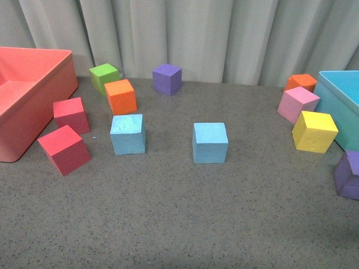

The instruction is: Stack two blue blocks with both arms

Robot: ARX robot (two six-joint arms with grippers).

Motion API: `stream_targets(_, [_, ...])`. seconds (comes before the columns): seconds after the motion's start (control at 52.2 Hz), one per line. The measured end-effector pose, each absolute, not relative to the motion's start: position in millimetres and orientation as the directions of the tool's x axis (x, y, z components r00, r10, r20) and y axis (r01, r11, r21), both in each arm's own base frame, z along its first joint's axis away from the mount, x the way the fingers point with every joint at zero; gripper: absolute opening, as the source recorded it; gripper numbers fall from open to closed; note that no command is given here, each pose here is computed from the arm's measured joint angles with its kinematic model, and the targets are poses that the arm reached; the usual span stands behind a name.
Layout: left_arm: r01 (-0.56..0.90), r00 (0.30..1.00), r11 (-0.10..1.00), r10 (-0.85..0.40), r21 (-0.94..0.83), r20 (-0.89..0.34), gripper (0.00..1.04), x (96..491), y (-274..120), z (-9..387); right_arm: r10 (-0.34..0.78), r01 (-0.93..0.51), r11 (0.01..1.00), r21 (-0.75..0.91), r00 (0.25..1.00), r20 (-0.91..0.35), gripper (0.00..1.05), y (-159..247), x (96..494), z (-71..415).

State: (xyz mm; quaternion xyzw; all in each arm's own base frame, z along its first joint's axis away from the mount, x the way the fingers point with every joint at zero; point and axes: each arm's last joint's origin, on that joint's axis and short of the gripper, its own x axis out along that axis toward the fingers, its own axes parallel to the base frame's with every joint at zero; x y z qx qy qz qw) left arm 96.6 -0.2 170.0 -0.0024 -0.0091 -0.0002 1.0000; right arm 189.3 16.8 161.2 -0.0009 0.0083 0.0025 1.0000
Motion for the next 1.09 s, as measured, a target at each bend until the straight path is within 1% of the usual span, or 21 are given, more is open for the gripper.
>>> stream_targets(0.096, [0.000, 1.000, 1.000, 0.000, -0.005, 0.018, 0.98, 97, 0, 170, 0.001, -0.001, 1.000, -0.002, 1.000, -0.020, 0.01, 12, 176, 161])
stream_targets(0.134, [0.001, 1.000, 1.000, -0.001, -0.005, 0.018, 0.98, 97, 0, 170, 0.019, -0.019, 1.000, -0.001, 1.000, -0.020, 0.01, 8, 172, 161])
stream_targets(0.211, [0.000, 1.000, 1.000, 0.000, -0.005, 0.018, 0.98, 97, 0, 170, -0.002, 0.002, 1.000, 0.000, 1.000, -0.015, 0.01, 1, 164, 162])
stream_targets(0.402, [0.000, 1.000, 1.000, 0.000, -0.005, 0.018, 0.98, 97, 0, 170, 0.000, 0.000, 1.000, 0.000, 1.000, -0.017, 0.01, 0, 148, 162])
stream_targets(1.092, [0.000, 1.000, 1.000, 0.000, -0.005, 0.018, 0.98, 97, 0, 170, 0.001, -0.001, 1.000, 0.000, 1.000, 0.006, 0.01, 0, 117, 168])
